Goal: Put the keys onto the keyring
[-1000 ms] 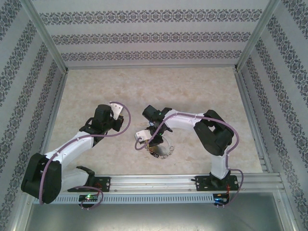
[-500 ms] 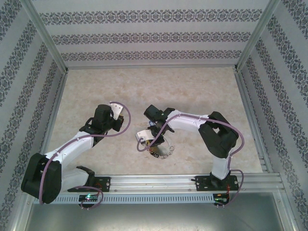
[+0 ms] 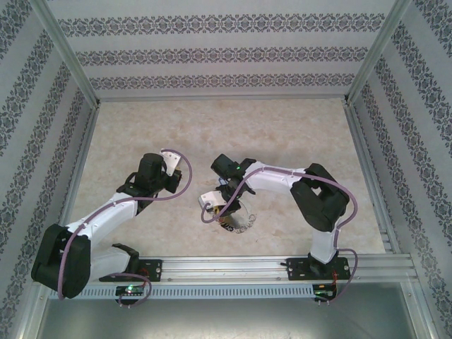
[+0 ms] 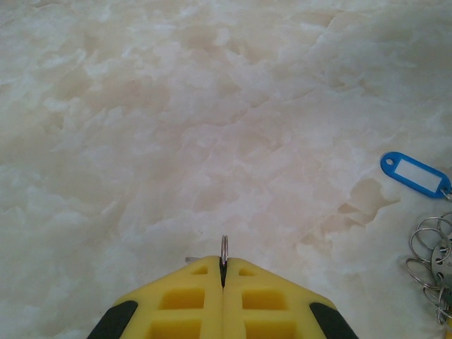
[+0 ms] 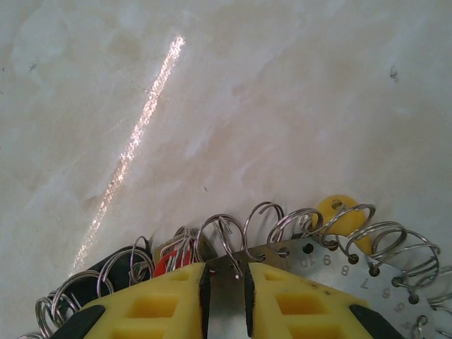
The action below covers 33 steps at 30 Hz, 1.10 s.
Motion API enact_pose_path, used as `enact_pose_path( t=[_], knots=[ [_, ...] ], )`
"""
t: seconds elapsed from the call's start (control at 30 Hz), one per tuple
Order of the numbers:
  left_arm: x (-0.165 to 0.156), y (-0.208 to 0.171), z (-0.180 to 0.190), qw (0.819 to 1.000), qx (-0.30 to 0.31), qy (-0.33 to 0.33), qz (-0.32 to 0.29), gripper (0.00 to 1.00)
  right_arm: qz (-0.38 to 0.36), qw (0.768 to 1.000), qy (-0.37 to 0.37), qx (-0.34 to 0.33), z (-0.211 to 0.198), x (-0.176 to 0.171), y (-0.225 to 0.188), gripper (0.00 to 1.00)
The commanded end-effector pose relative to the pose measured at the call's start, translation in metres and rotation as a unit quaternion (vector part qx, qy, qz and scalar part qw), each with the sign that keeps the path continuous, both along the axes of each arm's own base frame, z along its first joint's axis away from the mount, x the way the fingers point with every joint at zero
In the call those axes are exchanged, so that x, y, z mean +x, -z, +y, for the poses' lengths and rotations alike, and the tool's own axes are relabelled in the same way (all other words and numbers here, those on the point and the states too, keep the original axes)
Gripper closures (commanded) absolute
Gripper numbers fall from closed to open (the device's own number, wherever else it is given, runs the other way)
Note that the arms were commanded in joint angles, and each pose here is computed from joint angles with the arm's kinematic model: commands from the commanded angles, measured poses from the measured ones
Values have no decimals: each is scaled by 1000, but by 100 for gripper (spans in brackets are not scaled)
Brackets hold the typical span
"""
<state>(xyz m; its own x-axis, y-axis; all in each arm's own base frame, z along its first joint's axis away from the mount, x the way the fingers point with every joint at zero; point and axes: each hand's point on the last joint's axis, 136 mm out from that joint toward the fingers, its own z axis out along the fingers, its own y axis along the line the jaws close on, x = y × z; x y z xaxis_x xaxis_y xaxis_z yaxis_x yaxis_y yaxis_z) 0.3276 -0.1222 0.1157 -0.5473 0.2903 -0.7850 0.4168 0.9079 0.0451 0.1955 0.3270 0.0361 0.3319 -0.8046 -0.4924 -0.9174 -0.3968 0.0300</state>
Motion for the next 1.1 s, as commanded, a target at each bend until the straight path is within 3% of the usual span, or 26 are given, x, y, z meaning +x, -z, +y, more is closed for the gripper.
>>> enact_pose_path(
  t=[0.0, 0.5, 1.07],
  knots=[
    [9, -12, 0, 1000, -11, -5, -11, 100, 16, 1000, -19, -2, 2, -11, 4, 78],
    [10, -12, -1, 1000, -10, -4, -10, 100, -6, 999, -29, -13, 3, -8, 14, 79],
    [9, -12, -1, 1000, -11, -3, -11, 100, -47, 999, 18, 4, 7, 12, 3, 79]
  ],
)
